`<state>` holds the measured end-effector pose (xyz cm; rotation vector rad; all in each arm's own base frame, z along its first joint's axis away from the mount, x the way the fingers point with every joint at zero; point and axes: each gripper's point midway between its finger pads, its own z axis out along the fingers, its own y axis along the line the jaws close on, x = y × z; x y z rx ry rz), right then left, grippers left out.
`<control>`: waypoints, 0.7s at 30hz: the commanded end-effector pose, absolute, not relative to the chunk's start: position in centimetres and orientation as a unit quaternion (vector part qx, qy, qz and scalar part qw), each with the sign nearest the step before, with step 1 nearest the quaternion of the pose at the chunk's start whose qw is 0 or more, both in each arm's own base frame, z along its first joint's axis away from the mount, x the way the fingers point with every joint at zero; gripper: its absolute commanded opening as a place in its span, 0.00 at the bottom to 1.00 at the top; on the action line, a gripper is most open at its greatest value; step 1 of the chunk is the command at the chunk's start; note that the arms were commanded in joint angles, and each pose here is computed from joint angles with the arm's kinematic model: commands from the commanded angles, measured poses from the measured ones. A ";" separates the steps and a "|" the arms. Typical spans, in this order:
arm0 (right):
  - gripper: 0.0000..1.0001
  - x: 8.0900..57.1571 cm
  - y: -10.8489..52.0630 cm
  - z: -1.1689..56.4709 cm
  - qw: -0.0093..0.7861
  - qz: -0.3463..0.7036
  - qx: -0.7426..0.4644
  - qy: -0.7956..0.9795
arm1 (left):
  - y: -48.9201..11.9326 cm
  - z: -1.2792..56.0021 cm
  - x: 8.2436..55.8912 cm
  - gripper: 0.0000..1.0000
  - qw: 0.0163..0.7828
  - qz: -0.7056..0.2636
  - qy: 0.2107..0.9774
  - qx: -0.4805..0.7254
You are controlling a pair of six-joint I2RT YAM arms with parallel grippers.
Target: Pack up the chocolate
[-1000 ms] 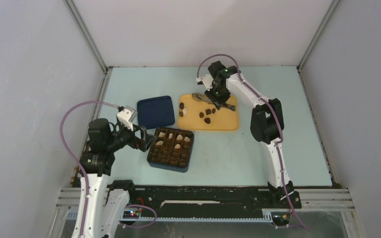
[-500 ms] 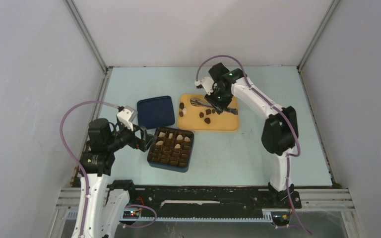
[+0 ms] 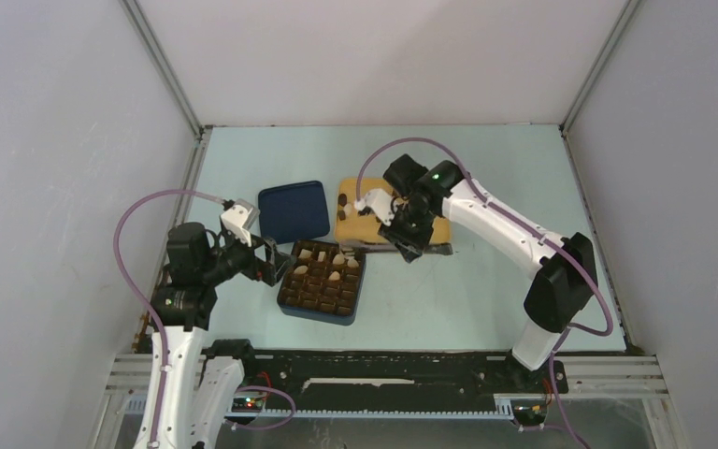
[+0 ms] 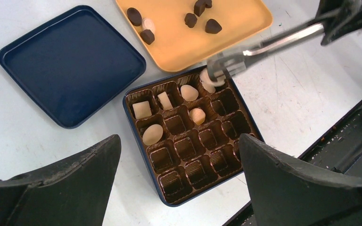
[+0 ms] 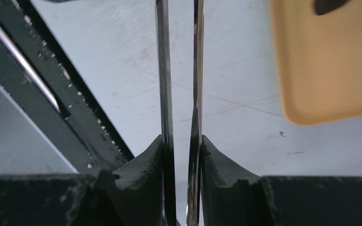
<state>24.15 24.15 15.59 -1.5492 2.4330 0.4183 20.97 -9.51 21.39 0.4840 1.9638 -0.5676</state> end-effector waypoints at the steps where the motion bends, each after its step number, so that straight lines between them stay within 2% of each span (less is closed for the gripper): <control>1: 0.26 21.4 24.3 16.0 0.091 0.156 -0.559 0.809 | -9.7 21.4 21.1 0.98 0.501 -0.243 0.806 0.200; 13: 0.26 19.5 24.1 14.9 0.053 0.141 -0.583 0.798 | -9.7 21.4 21.1 0.98 0.501 -0.242 0.807 0.198; 21: 0.36 19.6 23.7 14.6 0.052 0.127 -0.583 0.801 | -9.6 21.4 21.1 0.98 0.503 -0.241 0.807 0.197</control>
